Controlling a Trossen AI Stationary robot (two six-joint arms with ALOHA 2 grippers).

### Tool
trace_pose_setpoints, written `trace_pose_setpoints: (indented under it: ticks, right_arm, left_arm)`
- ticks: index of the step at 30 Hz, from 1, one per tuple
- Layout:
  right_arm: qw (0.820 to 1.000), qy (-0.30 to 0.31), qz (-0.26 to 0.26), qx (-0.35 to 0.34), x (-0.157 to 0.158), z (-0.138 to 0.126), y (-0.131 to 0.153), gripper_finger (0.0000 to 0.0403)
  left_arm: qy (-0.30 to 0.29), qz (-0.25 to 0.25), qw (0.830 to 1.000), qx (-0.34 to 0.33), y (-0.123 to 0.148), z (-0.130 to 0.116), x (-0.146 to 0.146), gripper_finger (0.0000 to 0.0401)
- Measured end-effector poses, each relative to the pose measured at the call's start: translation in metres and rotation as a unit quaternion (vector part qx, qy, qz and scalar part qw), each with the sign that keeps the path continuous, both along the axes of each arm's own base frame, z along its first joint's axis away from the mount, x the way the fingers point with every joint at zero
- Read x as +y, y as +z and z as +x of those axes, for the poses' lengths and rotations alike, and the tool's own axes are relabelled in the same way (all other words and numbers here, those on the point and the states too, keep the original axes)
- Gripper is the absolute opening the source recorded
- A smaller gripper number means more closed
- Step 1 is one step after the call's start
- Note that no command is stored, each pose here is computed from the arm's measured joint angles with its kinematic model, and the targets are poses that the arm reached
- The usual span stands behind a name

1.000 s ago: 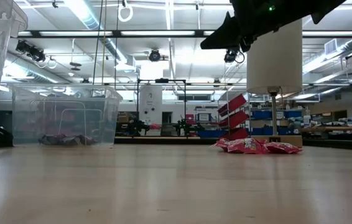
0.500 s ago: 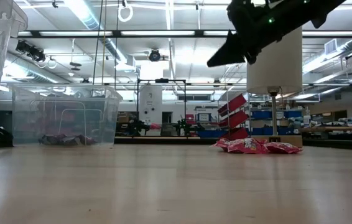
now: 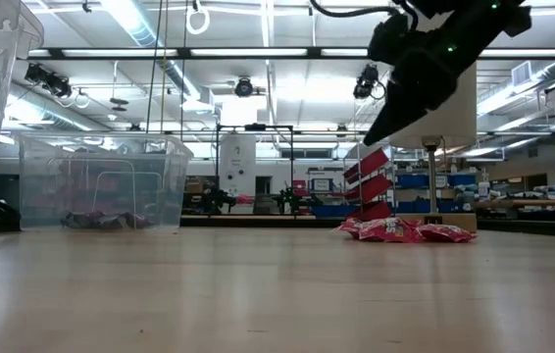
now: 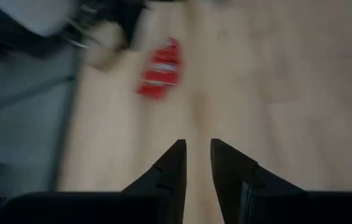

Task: Sort candy
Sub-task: Put the red chocolate into the bottom left transparent bin

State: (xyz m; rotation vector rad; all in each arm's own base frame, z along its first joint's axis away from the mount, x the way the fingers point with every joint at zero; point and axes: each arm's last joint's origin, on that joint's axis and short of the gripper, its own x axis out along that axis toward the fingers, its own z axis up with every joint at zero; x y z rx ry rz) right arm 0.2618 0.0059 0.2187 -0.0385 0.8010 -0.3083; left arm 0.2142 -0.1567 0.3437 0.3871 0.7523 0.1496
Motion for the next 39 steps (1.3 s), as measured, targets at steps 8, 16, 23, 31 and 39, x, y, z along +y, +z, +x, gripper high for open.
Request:
trace_pose_setpoints:
  ticks: [8,16,23,31,39]
  right_arm:
    - [0.999,0.032,-0.004,0.029,0.026,0.007,-0.018,0.0065]
    - [0.997,-0.005,-0.018,0.074,0.033,0.018,-0.052,0.0097]
    - [0.993,-0.02,-0.011,0.119,0.036,0.021,-0.077,0.0103]
    - [0.988,-0.039,-0.009,0.147,0.036,0.024,-0.097,0.0103]
    - [0.988,-0.042,0.002,0.149,0.035,0.024,-0.099,0.0093]
  left_arm:
    - [0.024,0.136,0.99,-0.028,0.004,0.003,0.011,0.0074]
    - [0.052,0.182,0.982,-0.002,-0.008,0.007,0.025,0.0074]
    - [0.079,0.204,0.976,0.02,-0.028,0.007,0.035,0.0074]
    - [0.115,0.208,0.971,0.005,-0.037,0.003,0.041,0.0074]
    - [0.128,0.194,0.973,-0.005,-0.038,0.003,0.041,0.0074]
